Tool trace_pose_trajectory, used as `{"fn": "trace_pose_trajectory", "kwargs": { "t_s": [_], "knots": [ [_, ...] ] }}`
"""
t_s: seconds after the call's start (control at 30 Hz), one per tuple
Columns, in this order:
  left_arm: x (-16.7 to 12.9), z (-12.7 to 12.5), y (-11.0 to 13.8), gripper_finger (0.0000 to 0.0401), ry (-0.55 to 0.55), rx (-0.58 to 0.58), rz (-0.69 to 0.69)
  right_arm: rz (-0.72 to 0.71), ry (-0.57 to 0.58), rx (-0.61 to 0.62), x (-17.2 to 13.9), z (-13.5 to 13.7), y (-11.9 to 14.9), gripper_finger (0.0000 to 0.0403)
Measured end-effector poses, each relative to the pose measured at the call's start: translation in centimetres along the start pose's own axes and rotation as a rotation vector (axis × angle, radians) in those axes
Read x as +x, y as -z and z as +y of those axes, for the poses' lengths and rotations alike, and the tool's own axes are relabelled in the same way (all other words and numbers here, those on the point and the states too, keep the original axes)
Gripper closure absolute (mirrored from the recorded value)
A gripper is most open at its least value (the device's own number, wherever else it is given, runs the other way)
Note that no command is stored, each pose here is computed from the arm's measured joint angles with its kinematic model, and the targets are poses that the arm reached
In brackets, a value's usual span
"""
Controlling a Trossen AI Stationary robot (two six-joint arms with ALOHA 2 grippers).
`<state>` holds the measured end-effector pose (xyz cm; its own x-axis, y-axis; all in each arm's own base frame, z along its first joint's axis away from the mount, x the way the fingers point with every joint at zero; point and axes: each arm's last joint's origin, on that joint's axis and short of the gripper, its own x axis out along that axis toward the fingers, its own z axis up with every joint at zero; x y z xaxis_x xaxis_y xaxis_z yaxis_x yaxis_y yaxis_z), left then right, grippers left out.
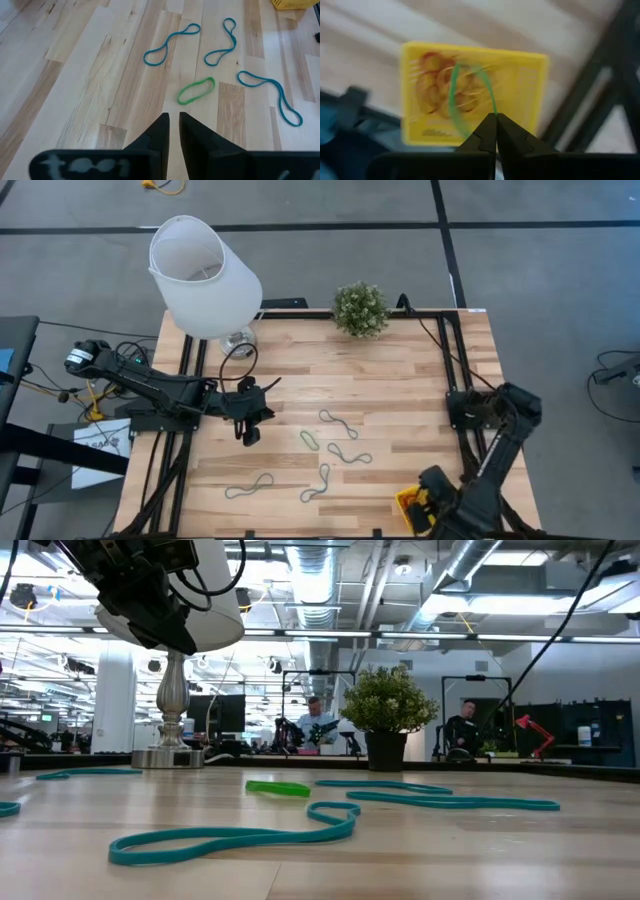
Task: Pick and place rubber bands into bin
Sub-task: Put the green rubber band into the yellow basket
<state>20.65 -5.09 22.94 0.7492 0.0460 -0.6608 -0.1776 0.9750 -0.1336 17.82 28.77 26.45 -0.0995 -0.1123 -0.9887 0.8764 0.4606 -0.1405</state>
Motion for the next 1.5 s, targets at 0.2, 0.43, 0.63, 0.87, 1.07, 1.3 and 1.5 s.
{"fn": "trace_pose_trajectory", "kwargs": {
  "t_s": [0.2,0.43,0.63,0.87,1.07,1.3,1.5],
  "knots": [
    [0.0,0.0,0.0,0.0370,0.000,0.000,0.000,-0.015,0.017,0.027,0.2,-0.6,0.8,0.0394],
    [0.0,0.0,0.0,0.0370,0.000,0.000,0.000,-0.029,0.055,0.009,1.3,0.6,0.2,0.0355],
    [0.0,0.0,0.0,0.0370,0.000,0.000,0.001,0.122,0.143,0.007,3.6,2.2,1.5,0.0338],
    [0.0,0.0,0.0,0.0370,0.000,0.000,0.001,0.165,0.209,-0.029,4.2,2.4,1.5,0.0337],
    [0.0,0.0,0.0,0.0370,0.001,-0.002,-0.002,-0.015,0.206,-0.131,4.1,2.3,-0.2,0.0337],
    [0.0,0.0,0.0,0.0370,0.001,0.000,0.000,-0.450,0.067,-0.298,3.6,4.6,-5.2,0.0337],
    [0.9,-0.2,0.3,0.0370,0.010,0.074,0.038,-0.536,0.038,-0.307,3.6,7.2,-11.4,0.0337]
  ]
}}
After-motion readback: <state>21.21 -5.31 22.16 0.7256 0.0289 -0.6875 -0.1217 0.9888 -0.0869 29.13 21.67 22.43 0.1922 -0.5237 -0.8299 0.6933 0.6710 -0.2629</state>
